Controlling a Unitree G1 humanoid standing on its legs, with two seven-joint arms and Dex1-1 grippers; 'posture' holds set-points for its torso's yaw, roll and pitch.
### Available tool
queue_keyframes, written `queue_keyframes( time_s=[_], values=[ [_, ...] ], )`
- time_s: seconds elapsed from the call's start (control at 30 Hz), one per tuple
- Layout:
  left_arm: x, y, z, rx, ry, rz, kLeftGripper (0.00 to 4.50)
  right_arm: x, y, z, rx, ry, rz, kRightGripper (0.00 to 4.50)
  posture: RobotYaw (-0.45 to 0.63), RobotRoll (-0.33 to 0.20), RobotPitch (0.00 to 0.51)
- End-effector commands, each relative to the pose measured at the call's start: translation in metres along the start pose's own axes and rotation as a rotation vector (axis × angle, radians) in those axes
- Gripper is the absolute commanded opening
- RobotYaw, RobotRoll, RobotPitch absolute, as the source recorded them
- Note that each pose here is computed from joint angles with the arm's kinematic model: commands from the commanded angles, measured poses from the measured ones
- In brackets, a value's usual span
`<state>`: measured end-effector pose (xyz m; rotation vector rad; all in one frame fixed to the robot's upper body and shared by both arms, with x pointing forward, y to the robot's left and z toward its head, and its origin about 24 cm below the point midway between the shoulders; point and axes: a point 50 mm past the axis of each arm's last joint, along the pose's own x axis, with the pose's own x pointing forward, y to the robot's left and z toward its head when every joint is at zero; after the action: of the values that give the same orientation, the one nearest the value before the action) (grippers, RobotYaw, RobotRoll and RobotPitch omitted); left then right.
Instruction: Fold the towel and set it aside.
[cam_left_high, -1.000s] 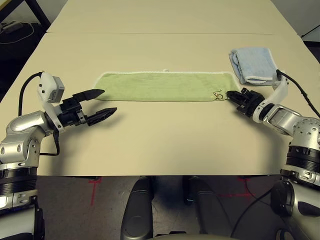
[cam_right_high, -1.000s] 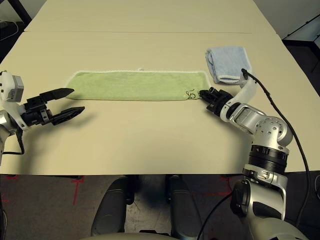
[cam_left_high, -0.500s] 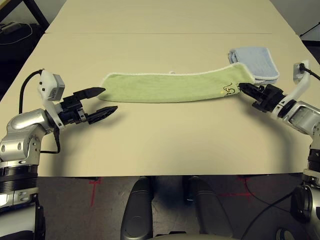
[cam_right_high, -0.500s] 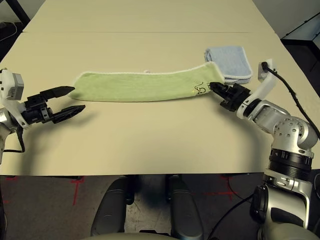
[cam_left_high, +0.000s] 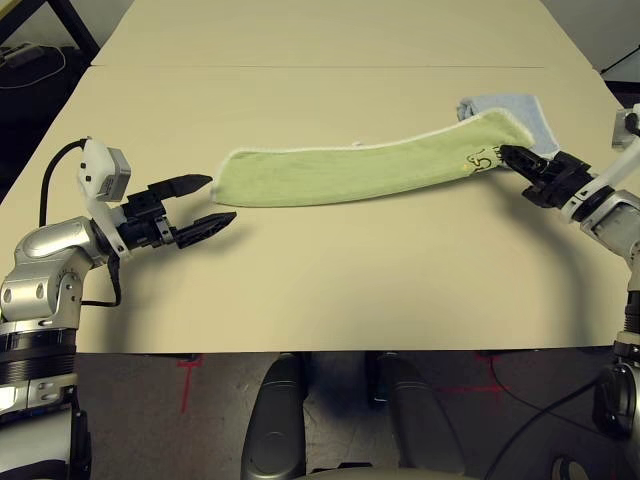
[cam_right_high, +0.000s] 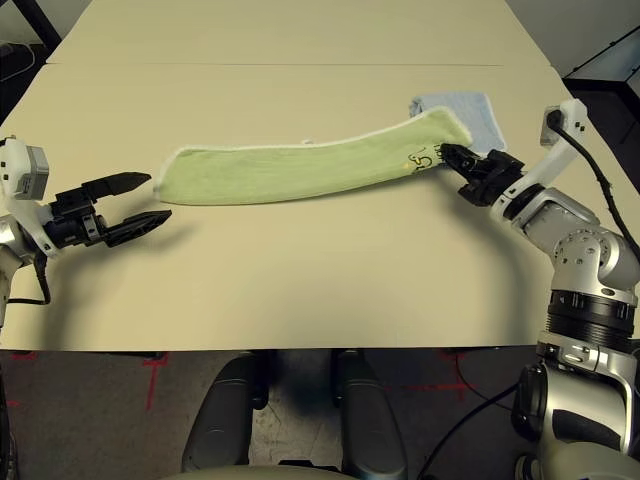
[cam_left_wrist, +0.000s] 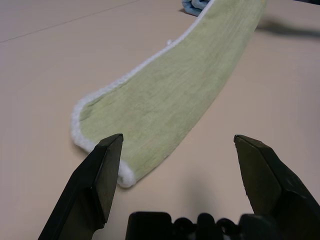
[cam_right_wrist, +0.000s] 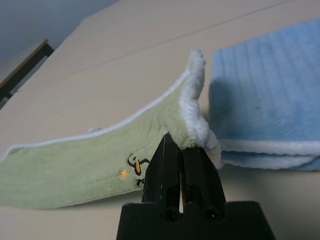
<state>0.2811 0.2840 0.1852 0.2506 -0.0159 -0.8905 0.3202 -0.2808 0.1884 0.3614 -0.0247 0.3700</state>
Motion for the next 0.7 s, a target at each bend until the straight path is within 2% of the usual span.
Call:
queue_keyframes(
  time_s=[0.03,0.23,0.7],
  values=[
    [0.002,0.000,-0.003,-0.012,0.014,-0.016,4.50,-0.004,-0.008,0.006,-0.060,-0.017,-0.006,0.02,0.06,0.000,0.213],
    [0.003,0.000,-0.002,-0.010,0.013,-0.020,4.50,-0.007,-0.006,0.014,-0.112,-0.038,0.066,0.02,0.06,0.000,0.213],
    [0.003,0.001,-0.001,-0.008,0.014,-0.015,4.50,0.019,0.035,0.008,-0.188,-0.001,0.278,0.02,0.07,0.000,0.209]
  ],
)
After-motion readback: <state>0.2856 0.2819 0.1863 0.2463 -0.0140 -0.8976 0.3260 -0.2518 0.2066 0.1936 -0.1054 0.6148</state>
